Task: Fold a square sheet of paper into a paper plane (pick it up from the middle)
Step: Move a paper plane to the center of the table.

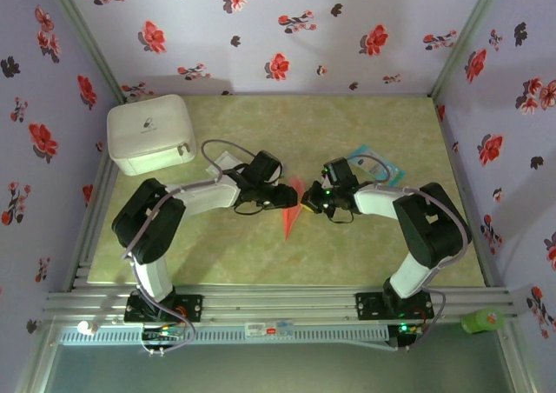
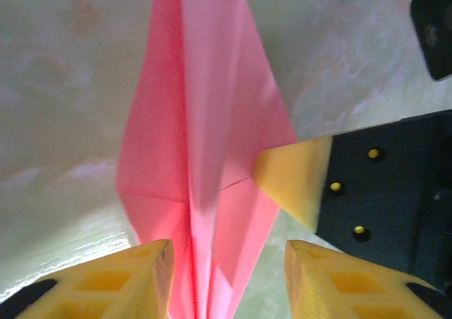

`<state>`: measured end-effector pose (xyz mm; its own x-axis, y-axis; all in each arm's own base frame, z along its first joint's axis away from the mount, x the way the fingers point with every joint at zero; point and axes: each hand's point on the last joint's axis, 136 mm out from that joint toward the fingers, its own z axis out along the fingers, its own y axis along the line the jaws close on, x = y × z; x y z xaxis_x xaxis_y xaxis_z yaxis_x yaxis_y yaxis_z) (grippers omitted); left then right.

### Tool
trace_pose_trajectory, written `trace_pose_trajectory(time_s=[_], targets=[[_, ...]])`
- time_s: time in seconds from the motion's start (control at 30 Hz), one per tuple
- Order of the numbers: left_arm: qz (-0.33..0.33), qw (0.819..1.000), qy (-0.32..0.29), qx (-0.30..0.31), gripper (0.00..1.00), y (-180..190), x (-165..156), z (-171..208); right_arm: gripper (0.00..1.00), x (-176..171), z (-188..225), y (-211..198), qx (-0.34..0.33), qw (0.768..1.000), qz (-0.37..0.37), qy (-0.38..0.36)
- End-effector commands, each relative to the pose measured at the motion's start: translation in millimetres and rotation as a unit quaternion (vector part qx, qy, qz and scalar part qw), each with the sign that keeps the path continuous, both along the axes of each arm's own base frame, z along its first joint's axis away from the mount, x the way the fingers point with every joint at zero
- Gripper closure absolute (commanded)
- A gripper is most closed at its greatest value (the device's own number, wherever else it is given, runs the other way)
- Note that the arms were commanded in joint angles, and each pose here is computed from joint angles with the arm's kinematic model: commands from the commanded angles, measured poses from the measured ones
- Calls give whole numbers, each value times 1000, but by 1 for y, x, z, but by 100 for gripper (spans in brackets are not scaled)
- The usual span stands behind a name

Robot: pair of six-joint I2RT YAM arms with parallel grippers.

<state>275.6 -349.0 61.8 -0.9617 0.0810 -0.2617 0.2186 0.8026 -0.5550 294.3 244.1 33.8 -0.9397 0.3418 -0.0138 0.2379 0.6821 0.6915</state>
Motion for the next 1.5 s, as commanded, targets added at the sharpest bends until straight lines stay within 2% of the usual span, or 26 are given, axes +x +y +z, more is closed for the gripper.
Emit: trace_pose_trajectory(time_s=[0.0,0.47,0.87,1.47], targets=[[-10,1000,11,24,55,2,-4,-9,98,2,1,4,7,1000,1,0],[-35,998,24,37,57,-5,-11,-17,97,3,3,5,11,1000,1,-2],[-42,997,33,50,69,-6,-15,-26,97,2,3,5,11,1000,2,-3],[-48,996,42,60,78,-11,-16,-36,95,1,2,5,14,1000,2,-3]])
